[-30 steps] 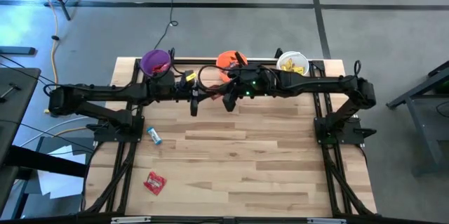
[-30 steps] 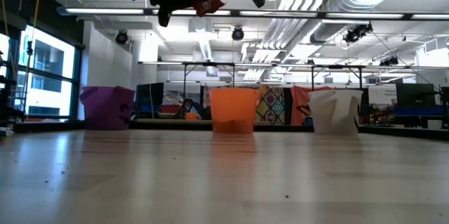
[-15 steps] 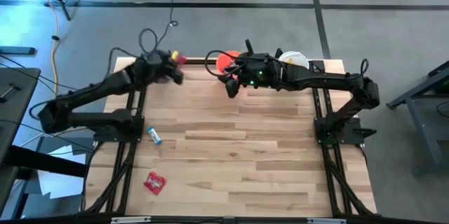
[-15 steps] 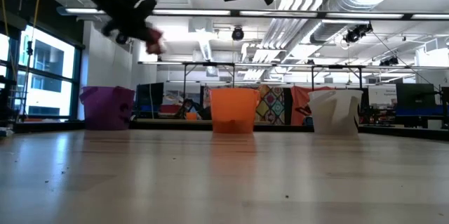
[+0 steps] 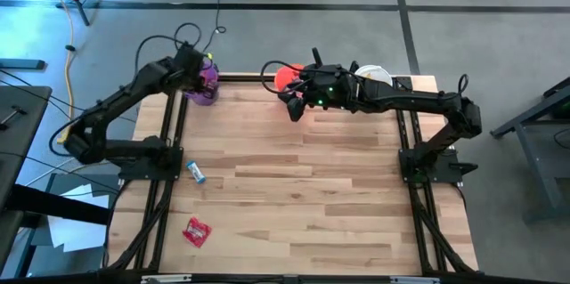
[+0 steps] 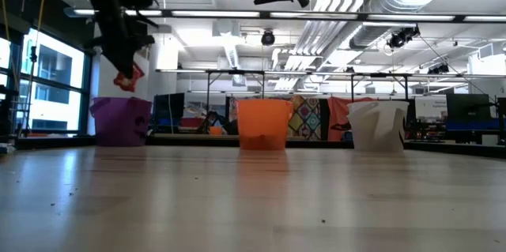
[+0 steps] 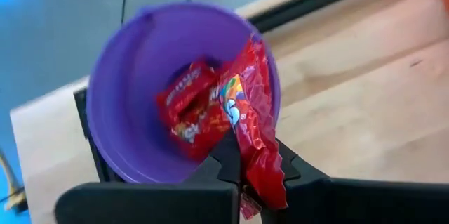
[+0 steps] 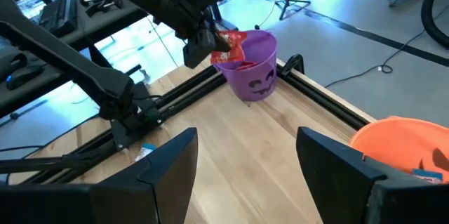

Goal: Organize candy in baskets
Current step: Put the red candy into the violet bucket

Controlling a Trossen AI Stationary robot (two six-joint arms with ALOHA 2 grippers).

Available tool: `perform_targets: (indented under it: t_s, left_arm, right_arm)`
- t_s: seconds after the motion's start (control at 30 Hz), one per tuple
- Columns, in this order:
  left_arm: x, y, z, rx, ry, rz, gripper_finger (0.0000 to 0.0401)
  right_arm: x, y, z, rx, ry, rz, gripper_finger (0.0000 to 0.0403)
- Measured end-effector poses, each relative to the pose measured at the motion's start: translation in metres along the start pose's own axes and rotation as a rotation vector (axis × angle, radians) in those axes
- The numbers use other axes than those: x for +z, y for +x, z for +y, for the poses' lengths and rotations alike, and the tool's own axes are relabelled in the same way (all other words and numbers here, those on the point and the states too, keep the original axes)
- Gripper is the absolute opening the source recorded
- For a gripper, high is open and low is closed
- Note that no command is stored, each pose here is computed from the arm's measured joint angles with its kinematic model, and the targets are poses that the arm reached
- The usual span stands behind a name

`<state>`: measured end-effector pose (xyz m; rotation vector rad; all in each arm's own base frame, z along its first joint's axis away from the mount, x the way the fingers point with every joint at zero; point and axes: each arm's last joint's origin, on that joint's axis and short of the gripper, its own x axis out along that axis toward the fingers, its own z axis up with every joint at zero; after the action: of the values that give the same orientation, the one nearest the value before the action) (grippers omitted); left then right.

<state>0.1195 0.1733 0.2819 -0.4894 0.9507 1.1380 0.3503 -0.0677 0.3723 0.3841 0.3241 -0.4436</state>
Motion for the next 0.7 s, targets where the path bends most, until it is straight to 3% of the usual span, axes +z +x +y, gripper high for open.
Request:
perform_targets:
  t_s: [0.4, 0.57, 0.7]
  left_arm:
    - [0.025, 0.06, -0.006, 0.083, 0.043, 0.252, 0.0007]
    - [0.024, 0.087, -0.001, 0.111, 0.028, 0.348, 0.0029]
    - [0.023, 0.091, -0.001, 0.11, 0.058, 0.37, 0.0064]
  right_arm:
    - [-0.001, 0.0, 0.0, 0.032, -0.009, 0.027, 0.0238]
    - [-0.003, 0.0, -0.001, 0.033, -0.013, 0.052, 0.0238]
    - [-0.004, 0.0, -0.001, 0.04, -0.013, 0.056, 0.0238]
